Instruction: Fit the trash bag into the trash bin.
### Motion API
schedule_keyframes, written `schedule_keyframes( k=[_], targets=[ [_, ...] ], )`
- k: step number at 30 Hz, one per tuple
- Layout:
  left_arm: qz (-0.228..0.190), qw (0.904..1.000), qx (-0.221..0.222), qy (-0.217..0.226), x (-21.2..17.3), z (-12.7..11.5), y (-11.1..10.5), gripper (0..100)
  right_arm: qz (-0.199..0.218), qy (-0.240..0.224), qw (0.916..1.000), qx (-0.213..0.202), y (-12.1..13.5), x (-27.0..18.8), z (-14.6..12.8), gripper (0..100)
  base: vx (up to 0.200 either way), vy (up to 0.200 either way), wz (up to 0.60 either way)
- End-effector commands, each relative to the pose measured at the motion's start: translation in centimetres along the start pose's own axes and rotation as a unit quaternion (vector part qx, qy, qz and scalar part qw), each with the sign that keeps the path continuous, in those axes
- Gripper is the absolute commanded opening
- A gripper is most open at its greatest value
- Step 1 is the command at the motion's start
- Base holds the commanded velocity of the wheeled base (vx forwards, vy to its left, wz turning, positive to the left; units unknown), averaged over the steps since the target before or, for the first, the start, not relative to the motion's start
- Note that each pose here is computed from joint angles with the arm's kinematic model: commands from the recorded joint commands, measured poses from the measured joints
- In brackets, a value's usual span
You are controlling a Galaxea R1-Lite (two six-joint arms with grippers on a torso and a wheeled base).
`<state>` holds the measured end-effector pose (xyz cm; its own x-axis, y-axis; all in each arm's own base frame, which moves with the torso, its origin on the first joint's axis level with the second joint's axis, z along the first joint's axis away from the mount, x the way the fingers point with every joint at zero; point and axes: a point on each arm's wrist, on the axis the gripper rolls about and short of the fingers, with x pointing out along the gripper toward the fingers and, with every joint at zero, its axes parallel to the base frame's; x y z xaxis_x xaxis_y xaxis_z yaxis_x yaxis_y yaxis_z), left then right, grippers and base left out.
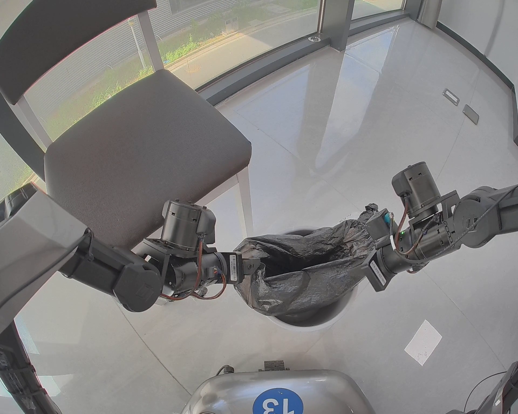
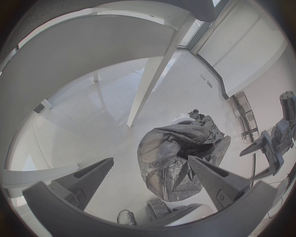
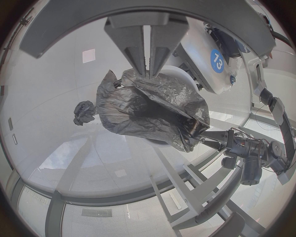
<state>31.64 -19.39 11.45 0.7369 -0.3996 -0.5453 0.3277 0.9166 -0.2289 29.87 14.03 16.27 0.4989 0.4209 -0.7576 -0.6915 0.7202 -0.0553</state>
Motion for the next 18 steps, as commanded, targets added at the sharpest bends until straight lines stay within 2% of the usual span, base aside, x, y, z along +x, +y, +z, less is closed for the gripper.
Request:
schedule_keyframes(
  k=[1, 7, 8, 15, 18],
  targets=[
    [0.003, 1.0000, -0.002, -0.007, -0.7, 0.3, 0.2, 100, 0.018, 0.009, 0.9997, -0.015, 1.6, -0.2, -0.1, 0, 0.000, 0.000, 0.00],
    [-0.001, 0.9999, -0.002, -0.014, -1.5, 0.6, 0.0, 100, 0.025, 0.014, 0.9993, -0.024, 2.3, -0.5, -0.3, 0, 0.000, 0.000, 0.00],
    [-0.001, 0.9999, -0.002, -0.015, -1.7, 0.6, 0.0, 100, 0.025, 0.013, 0.9993, -0.024, 2.3, -0.6, -0.3, 100, 0.000, 0.000, 0.00],
    [-0.001, 0.9998, -0.001, -0.018, -2.1, 0.6, 0.1, 100, 0.034, 0.028, 0.9983, -0.039, 3.1, -0.4, -1.1, 100, 0.000, 0.000, 0.00],
    [-0.002, 0.9998, 0.004, -0.020, -2.1, 0.7, 0.1, 100, 0.040, 0.042, 0.9943, -0.090, 3.2, 0.1, -1.8, 100, 0.000, 0.000, 0.00]
  ],
)
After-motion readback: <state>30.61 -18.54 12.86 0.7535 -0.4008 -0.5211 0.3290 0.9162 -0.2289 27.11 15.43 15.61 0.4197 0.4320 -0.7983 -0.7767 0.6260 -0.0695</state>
